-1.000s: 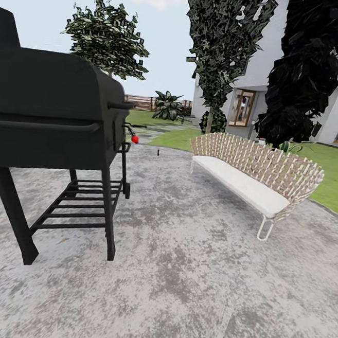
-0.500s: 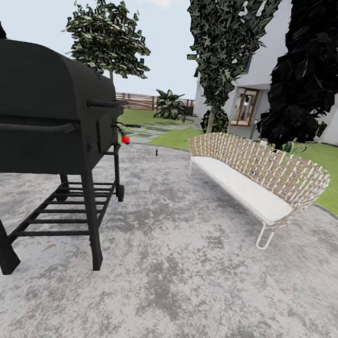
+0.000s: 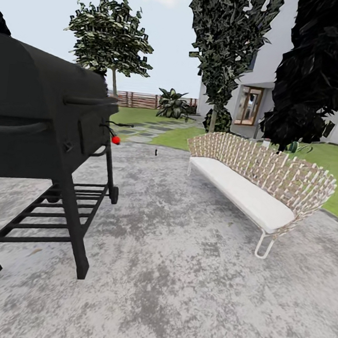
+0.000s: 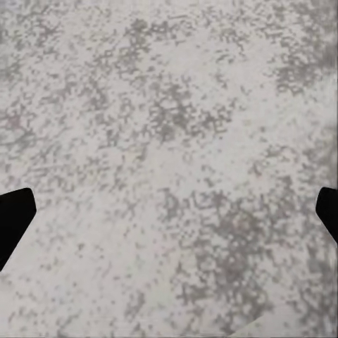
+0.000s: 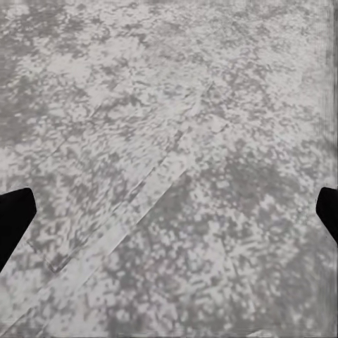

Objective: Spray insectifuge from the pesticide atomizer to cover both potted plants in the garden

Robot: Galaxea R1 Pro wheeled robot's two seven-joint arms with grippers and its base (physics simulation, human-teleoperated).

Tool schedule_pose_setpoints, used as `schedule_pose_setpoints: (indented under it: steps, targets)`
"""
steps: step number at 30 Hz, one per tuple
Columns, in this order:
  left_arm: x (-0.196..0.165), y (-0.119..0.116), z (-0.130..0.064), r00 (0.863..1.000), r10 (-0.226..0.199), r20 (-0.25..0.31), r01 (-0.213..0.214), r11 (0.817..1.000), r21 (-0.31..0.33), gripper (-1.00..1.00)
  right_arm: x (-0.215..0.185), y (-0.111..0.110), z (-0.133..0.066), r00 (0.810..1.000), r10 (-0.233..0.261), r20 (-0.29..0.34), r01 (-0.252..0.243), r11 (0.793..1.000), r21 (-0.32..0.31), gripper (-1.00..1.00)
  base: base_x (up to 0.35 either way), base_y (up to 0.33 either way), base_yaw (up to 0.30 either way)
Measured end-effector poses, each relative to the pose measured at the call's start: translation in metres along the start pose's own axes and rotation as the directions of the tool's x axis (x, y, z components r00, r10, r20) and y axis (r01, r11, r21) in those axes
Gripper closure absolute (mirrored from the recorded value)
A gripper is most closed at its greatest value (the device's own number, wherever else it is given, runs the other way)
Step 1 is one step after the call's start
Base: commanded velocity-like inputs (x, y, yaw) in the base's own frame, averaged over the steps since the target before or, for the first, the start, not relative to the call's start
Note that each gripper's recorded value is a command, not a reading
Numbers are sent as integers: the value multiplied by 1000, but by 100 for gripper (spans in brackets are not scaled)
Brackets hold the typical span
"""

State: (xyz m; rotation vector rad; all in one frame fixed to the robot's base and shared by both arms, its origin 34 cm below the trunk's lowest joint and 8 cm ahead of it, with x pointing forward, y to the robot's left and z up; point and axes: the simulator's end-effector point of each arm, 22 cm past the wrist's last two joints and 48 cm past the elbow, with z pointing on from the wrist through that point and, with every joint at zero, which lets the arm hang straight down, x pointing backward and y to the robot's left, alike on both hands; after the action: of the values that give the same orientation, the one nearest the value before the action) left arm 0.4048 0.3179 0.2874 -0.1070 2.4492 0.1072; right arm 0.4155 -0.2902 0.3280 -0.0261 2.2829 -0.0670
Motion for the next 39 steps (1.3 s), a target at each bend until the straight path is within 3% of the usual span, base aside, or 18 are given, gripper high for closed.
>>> schedule_pose_setpoints:
  steps: [20, 32, 39]
  targets:
    - [0, 1, 0, 1000, 3, 0, -3, 1000, -1, -100, -1, 0, 0, 1000, 1, 3, -1, 1000, 0, -100, 257, -230, 4]
    - [-1, 1, 0, 1000, 0, 2, 0, 1000, -2, -100, -1, 0, 0, 1000, 1, 3, -1, 1000, -1, -100, 284, -203, 249]
    - [-1, 3, 0, 1000, 2, 2, -2, 1000, -4, -100, -1, 0, 0, 1000, -3, 3, 3, 1000, -2, -100, 298, -170, 48]
